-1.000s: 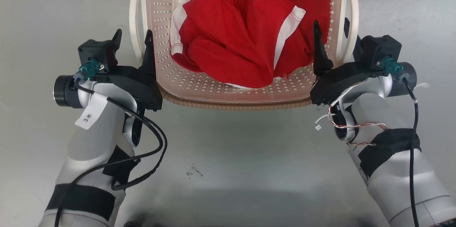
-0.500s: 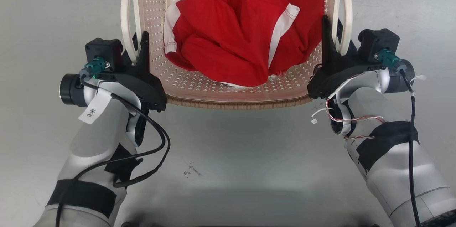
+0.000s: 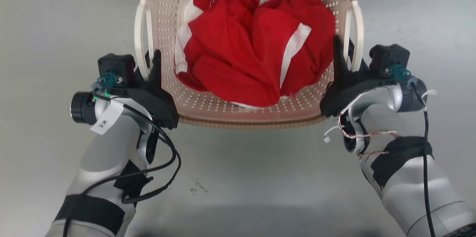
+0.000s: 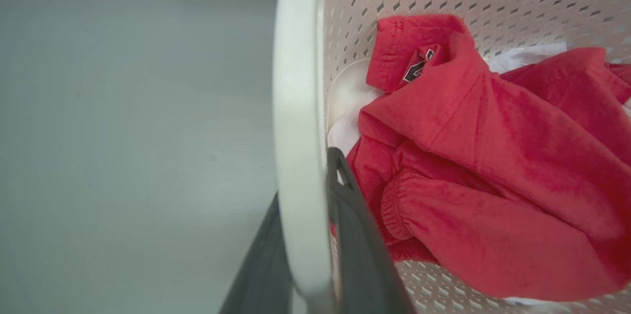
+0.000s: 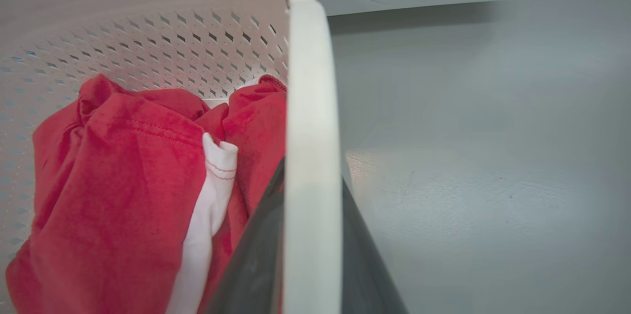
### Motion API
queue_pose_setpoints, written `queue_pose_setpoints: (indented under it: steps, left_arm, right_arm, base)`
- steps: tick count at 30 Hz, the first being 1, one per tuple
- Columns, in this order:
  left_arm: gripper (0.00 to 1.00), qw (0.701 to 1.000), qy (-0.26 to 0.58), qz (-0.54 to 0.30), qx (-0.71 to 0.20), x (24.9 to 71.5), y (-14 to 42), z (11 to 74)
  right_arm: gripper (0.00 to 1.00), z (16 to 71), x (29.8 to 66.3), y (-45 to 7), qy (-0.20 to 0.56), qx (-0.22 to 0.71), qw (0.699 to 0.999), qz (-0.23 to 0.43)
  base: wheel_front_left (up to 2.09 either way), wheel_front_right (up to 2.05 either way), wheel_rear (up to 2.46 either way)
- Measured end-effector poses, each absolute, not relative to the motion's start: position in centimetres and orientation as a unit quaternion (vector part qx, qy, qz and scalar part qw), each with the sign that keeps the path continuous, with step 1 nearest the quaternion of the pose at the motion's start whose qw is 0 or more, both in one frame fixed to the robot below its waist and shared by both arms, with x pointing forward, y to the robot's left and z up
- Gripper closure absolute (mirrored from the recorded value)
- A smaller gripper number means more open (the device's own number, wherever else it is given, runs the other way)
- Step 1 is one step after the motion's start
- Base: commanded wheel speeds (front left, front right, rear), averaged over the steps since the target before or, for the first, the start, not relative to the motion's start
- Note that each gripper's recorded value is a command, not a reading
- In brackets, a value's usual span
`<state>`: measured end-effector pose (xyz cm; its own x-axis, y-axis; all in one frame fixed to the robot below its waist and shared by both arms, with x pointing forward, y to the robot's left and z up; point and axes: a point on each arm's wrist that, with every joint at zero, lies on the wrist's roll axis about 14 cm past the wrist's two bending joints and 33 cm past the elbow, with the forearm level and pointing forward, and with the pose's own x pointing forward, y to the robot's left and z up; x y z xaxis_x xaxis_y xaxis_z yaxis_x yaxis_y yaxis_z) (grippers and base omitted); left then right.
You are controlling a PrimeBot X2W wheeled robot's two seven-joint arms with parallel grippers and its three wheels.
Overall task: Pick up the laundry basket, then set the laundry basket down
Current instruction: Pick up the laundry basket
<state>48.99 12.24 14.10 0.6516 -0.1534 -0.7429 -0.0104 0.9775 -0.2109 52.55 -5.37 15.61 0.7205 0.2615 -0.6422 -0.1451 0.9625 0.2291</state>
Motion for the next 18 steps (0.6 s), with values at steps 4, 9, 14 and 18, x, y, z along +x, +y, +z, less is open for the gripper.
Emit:
queue_pose_setpoints:
  steps: [4,9,14,18]
  left_arm:
    - [1.0,0.902,0.418,-0.038,-0.098,48.3,12.2,14.9]
    - [1.0,0.901,0.421,-0.036,-0.098,47.0,12.0,16.5]
    - [1.0,0.902,0.418,-0.037,-0.101,46.1,11.9,18.2]
    - [1.0,0.905,0.411,-0.038,-0.1,45.8,11.8,19.4]
  right_arm:
    - [1.0,16.2,51.4,-5.5,0.366,0.079,0.92,0.11]
    - [1.0,17.9,50.2,-5.5,0.37,0.069,0.919,0.117]
    - [1.0,19.9,49.4,-5.5,0.365,0.065,0.921,0.121]
    - [1.0,21.1,49.0,-5.7,0.363,0.067,0.922,0.119]
  base:
    - [0.0,0.0,0.0]
    - [0.0,0.0,0.0]
    - [0.0,0.0,0.0]
    - [0.0,0.0,0.0]
